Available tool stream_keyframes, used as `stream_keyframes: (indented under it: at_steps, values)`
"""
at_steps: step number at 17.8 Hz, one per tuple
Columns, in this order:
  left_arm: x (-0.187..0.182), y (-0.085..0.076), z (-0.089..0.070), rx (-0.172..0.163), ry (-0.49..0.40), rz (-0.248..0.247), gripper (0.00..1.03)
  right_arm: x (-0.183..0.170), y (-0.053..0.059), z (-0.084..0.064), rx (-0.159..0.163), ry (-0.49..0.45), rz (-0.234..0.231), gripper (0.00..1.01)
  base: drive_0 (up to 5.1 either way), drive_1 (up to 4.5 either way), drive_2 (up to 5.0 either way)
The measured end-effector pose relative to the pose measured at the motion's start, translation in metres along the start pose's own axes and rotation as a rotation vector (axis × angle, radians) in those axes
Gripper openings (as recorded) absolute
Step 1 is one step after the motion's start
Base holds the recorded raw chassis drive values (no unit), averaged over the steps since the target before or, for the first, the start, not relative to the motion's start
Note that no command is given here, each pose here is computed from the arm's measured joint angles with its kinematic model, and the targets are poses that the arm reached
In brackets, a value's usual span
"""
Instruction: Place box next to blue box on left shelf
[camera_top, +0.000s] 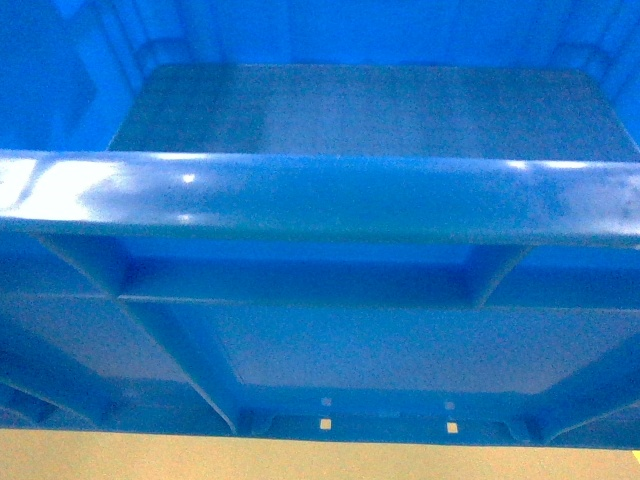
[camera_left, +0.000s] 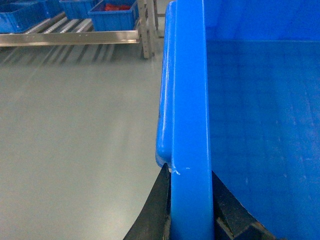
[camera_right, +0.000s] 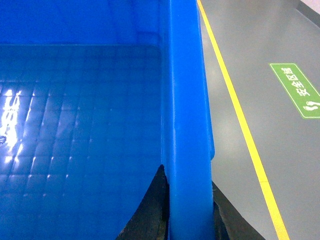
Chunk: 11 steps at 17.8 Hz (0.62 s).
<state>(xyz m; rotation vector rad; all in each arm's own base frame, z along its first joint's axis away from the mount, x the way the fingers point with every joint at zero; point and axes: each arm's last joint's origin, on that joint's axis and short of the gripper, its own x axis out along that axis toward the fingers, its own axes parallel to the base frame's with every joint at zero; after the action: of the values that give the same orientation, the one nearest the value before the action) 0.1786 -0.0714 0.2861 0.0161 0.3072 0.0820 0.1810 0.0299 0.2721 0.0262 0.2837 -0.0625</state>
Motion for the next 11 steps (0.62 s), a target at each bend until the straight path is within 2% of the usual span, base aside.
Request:
stream_keyframes:
  at_steps: [11]
  values:
    - [0.0,0.0001,-0.0002,0.001,0.001,0.002,0.1,-0.0002,-0.0001,-0.0002,0.0,0.002,-0.001,0.1,0.0,4.04,-4.1]
